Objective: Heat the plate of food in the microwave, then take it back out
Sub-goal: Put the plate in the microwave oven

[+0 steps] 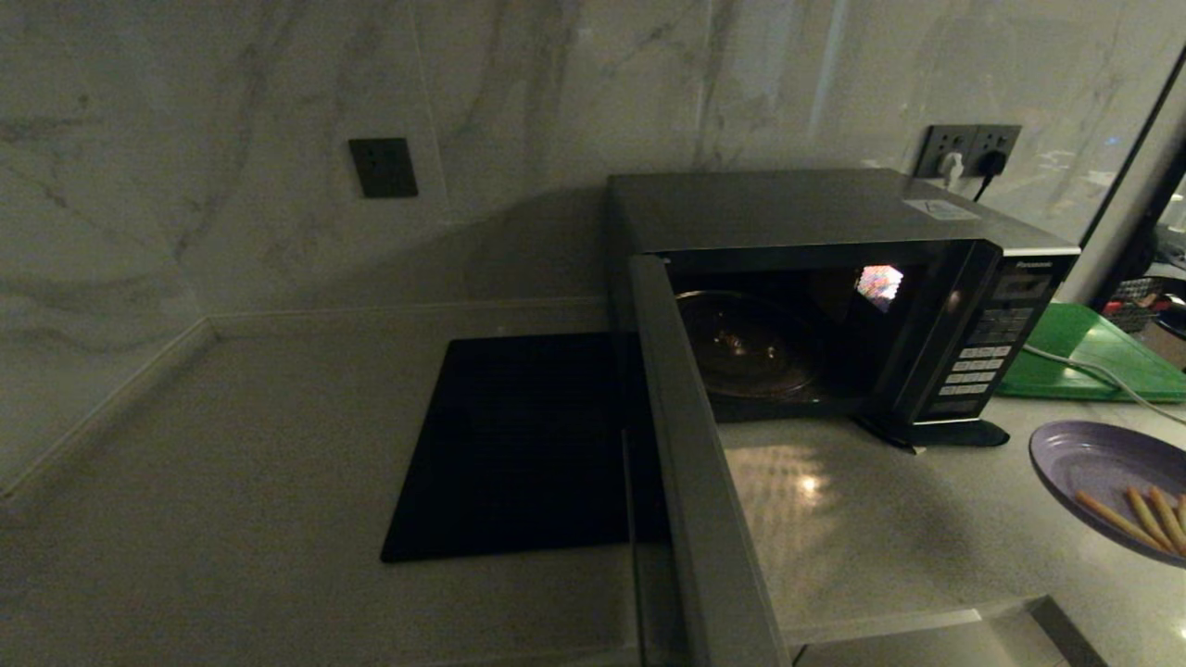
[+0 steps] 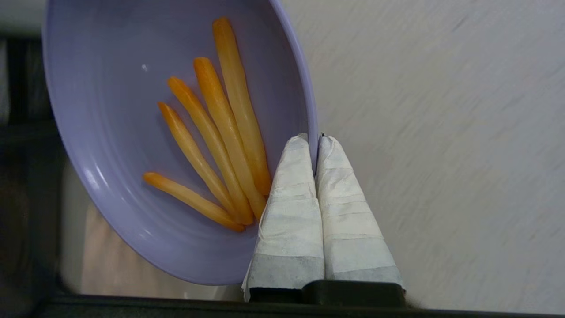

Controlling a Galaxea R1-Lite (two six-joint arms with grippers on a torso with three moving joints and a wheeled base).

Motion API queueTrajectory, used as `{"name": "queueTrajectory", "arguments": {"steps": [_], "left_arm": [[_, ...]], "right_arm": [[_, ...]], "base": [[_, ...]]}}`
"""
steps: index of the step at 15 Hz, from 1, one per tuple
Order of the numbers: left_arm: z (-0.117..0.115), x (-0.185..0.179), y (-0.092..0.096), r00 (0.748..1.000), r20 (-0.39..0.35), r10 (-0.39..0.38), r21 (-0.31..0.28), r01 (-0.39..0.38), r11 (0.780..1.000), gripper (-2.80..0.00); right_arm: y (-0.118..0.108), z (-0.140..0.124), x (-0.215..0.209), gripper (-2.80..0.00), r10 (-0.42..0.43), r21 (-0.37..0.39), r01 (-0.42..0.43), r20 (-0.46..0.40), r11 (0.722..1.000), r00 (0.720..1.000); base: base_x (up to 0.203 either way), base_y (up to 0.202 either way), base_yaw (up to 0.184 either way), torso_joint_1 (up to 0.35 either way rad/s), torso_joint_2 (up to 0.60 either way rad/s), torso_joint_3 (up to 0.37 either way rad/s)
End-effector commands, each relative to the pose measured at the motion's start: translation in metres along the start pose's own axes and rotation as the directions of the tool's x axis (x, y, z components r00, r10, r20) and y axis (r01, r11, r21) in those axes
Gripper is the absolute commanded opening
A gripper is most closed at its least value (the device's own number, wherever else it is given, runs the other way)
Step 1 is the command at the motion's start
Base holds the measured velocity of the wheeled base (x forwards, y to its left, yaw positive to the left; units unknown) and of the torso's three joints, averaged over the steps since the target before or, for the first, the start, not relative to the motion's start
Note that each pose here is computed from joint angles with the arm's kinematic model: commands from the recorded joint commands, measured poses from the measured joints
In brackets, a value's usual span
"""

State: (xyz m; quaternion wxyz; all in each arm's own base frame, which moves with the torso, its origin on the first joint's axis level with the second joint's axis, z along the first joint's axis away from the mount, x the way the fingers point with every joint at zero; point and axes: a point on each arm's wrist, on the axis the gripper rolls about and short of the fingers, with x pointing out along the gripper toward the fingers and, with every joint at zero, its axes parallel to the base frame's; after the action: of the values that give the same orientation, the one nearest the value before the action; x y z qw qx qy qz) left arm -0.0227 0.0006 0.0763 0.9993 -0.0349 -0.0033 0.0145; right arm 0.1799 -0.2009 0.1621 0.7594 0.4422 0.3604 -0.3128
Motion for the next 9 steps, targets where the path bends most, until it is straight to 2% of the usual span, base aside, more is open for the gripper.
{"name": "queueTrajectory", "arguments": {"steps": [1,5,9], "left_arm": [[0.000,0.000,0.000,1.000,0.001,0.001,-0.001,-0.001,1.000,-2.80],[0.000,0.000,0.000,1.000,0.001,0.000,-0.001,0.000,1.000,-2.80],[0.000,0.000,0.000,1.000,0.001,0.000,-0.001,0.000,1.000,-2.80]], "right_arm": [[0.012,-0.018,-0.016,-2.80,0.052,-0.066,-0.052,-0.007,0.996,0.999],[0.029,-0.052,-0.019,-2.80,0.092,-0.165,-0.105,-0.080,0.981,0.993],[0.056,-0.081,-0.021,-2.80,0.142,-0.259,-0.180,-0.159,0.949,0.977]], "base": [[0.000,0.000,0.000,0.000,0.00,0.000],[0.000,0.000,0.000,0.000,0.00,0.000],[0.000,0.000,0.000,0.000,0.00,0.000]]}}
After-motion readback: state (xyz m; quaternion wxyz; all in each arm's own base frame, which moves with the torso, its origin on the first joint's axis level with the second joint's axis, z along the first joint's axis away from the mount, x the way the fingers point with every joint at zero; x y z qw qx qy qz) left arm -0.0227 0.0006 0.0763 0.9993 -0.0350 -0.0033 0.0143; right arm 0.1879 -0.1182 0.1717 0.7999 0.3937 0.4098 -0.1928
